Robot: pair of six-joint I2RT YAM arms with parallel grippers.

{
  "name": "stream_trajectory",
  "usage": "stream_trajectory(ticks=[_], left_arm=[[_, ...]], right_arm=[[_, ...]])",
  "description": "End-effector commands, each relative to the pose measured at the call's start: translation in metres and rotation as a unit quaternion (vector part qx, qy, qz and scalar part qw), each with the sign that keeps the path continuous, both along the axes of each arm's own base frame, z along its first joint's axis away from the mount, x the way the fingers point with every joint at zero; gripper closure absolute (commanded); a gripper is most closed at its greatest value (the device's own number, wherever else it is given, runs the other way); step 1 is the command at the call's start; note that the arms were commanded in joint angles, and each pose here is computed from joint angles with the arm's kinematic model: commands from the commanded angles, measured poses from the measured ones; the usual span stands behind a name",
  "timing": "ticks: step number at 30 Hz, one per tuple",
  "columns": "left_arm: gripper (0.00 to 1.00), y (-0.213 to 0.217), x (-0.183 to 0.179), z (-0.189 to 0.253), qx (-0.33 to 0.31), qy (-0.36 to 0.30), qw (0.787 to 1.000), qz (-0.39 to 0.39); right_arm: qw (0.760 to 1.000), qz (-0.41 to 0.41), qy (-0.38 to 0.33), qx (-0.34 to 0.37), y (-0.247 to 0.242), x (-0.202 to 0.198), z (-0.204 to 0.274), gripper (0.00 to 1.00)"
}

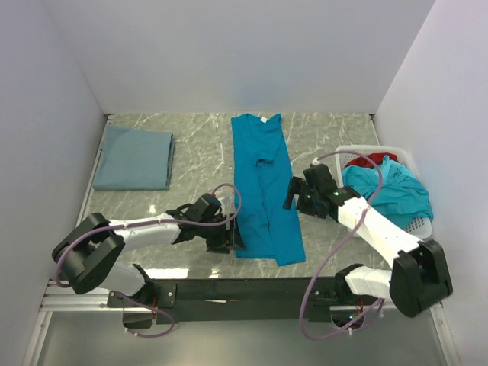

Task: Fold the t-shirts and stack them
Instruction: Fold the tshirt

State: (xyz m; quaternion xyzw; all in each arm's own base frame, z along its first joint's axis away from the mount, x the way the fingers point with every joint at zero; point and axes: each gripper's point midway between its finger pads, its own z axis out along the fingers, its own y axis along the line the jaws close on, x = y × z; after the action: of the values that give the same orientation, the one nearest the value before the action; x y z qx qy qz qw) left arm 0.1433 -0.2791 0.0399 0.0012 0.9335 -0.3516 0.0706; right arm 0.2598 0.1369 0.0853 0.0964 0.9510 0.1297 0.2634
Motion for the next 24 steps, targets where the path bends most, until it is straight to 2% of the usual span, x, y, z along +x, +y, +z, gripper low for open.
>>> stream_trajectory(ticks=[1,5,7,14,17,24], left_arm=[[0.29,-0.017,0.002,0.002,-0.002,-0.01,1.0,-0.006],[0.48,-0.023,-0.004,-0.011,0.004,0.007,1.0,-0.009],[0.65,-0.023,-0.004,-0.017,0.013,0.017,1.0,-0.006],[0.94,-0.015,-0.007,-0.027,0.037,0.034,0.999,0.017],[0.99,-0.005,-0.017,-0.031,0.049,0.046,0.997,0.022],[0.99,0.016,-0.041,-0.037,0.052,0.077,0.995,0.047]], right_arm=[[0.999,-0.034,-0.027,0.004,-0.015,-0.004,0.005,0.03],[0.999,-0.039,-0.021,0.015,-0.02,-0.018,-0.002,0.04],[0.999,-0.036,-0.023,0.019,-0.021,-0.025,-0.003,0.04],[1.0,-0.028,0.007,0.012,-0.029,-0.051,-0.017,0.05],[0.998,-0.001,0.047,0.029,-0.022,-0.074,-0.026,0.05],[0.987,0.046,0.122,0.091,0.004,-0.125,-0.041,0.05]])
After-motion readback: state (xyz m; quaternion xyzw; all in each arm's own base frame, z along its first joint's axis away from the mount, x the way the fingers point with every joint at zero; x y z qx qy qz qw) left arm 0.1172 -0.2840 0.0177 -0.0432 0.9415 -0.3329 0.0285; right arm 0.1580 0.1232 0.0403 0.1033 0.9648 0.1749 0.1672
